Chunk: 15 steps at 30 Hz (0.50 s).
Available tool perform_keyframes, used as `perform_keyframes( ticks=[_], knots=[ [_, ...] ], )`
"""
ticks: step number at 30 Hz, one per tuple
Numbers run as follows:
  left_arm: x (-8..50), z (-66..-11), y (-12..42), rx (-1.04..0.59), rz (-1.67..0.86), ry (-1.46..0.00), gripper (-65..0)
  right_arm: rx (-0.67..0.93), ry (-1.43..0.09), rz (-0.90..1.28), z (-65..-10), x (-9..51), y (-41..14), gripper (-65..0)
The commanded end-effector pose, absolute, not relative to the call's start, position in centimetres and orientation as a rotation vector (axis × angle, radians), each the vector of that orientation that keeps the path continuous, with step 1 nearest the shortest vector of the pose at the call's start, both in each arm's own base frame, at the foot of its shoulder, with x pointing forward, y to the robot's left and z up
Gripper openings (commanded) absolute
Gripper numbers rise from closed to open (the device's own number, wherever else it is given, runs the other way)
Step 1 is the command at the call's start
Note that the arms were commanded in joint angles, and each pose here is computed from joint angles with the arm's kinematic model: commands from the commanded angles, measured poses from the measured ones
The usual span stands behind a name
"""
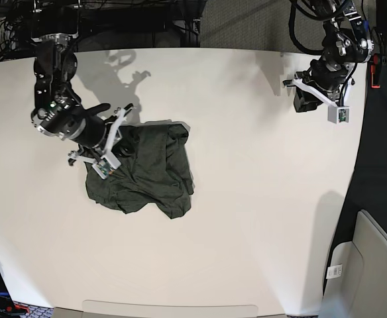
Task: Fold the T-shirt properly
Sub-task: 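Drag the bundle with the right gripper away from the left gripper, then pinch the bundle edge with the right gripper and tug it flat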
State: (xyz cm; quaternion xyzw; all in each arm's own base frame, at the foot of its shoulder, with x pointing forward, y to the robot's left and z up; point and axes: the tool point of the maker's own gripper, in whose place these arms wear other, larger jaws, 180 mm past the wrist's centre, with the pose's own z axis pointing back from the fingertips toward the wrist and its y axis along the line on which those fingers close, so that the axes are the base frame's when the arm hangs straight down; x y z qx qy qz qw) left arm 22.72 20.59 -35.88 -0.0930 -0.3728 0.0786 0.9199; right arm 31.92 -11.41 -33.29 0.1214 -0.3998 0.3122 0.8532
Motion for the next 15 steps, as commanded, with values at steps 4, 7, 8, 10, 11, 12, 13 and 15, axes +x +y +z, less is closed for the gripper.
perform_keyframes(
  ticks=[4,7,8,10,11,12,13,15],
  knots=[
    [23.3,-34.8,20.7,-0.188,0.149,-0.807,-51.7,0.224,-0.921,0.612,-30.6,32.3,-14.5,-63.6],
    [23.4,-34.8,20.4,-0.194,0.146,-0.806,-51.7,0.210,-0.931,0.584,-30.1,32.2,-16.1,-63.6],
    [23.4,-34.9,20.4,-0.197,0.146,-0.806,-51.7,0.204,-0.933,0.581,-30.0,32.3,-16.5,-63.6],
    [23.4,-34.8,20.4,-0.197,0.146,-0.807,-51.7,0.194,-0.929,0.581,-30.0,32.4,-16.8,-63.6],
    [23.4,-34.8,20.4,-0.197,0.146,-0.807,-51.7,0.193,-0.925,0.578,-30.2,32.4,-16.9,-63.6],
    [23.4,-34.8,20.4,-0.197,0.146,-0.807,-51.7,0.187,-0.914,0.575,-30.5,32.4,-17.1,-63.6],
    [23.5,-34.8,20.4,-0.197,0.146,-0.809,-51.7,0.179,-0.900,0.575,-30.9,32.4,-17.3,-63.6],
    [23.5,-34.8,20.4,-0.197,0.146,-0.809,-51.7,0.159,-0.861,0.565,-32.3,32.3,-17.8,-63.6]
  ],
)
